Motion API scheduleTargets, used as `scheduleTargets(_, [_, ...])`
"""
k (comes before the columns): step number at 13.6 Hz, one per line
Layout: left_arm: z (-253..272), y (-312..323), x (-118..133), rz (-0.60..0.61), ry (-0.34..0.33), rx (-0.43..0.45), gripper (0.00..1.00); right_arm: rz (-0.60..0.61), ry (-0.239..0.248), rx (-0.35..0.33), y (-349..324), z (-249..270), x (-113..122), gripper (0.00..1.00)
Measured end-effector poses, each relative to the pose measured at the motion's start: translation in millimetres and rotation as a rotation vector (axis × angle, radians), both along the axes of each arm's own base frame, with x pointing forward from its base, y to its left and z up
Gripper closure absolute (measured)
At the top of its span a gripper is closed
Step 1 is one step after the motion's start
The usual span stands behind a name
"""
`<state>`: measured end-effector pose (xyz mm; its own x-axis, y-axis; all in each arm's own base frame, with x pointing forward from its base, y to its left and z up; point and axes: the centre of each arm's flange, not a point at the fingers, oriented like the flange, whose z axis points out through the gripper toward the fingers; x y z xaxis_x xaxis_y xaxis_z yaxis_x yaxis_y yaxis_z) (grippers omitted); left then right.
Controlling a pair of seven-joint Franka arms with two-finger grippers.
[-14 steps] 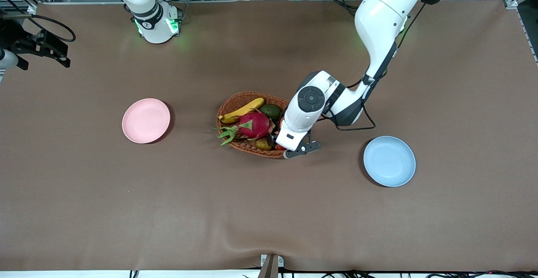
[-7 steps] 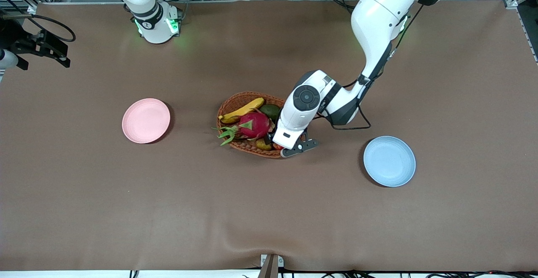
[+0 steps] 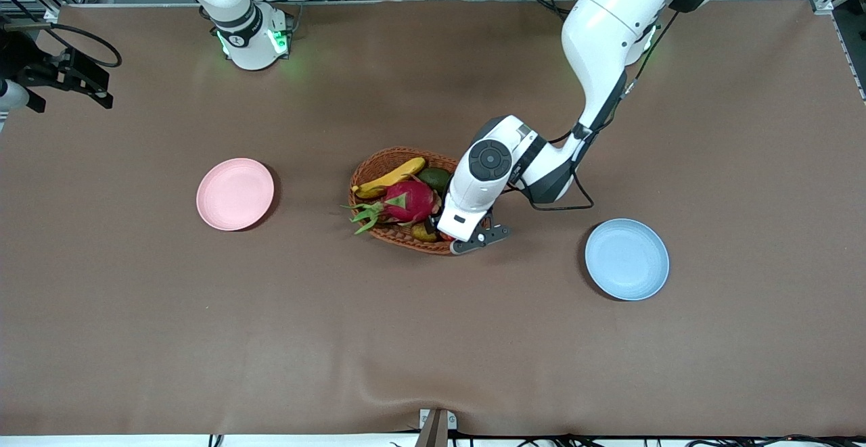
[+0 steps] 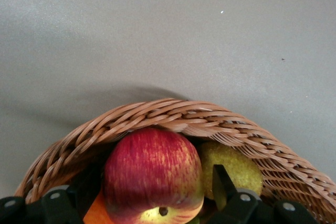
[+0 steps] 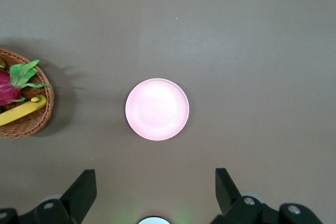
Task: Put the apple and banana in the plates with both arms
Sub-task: 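Lower the left gripper onto the red apple and close it, then carry the apple to the blue plate while the right gripper reaches out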
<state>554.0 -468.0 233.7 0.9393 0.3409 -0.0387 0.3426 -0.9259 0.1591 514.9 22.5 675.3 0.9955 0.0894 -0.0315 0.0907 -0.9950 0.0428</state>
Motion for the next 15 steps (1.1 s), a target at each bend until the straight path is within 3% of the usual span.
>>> scheduleTargets(2, [-1,0,0,0.0,0.001,0.0,0.26,0.0,0.0,0.0,0,0,0,0.0])
scheduleTargets(10, [5,1,4,0.005,-0.003,0.001,0.27,-0.001,0.0,0.0,-1,0,0,0.0])
scheduleTargets(15, [61,29,33,0.052,-0.042,0.001,0.27,-0.002,0.0,0.0,-1,0,0,0.0])
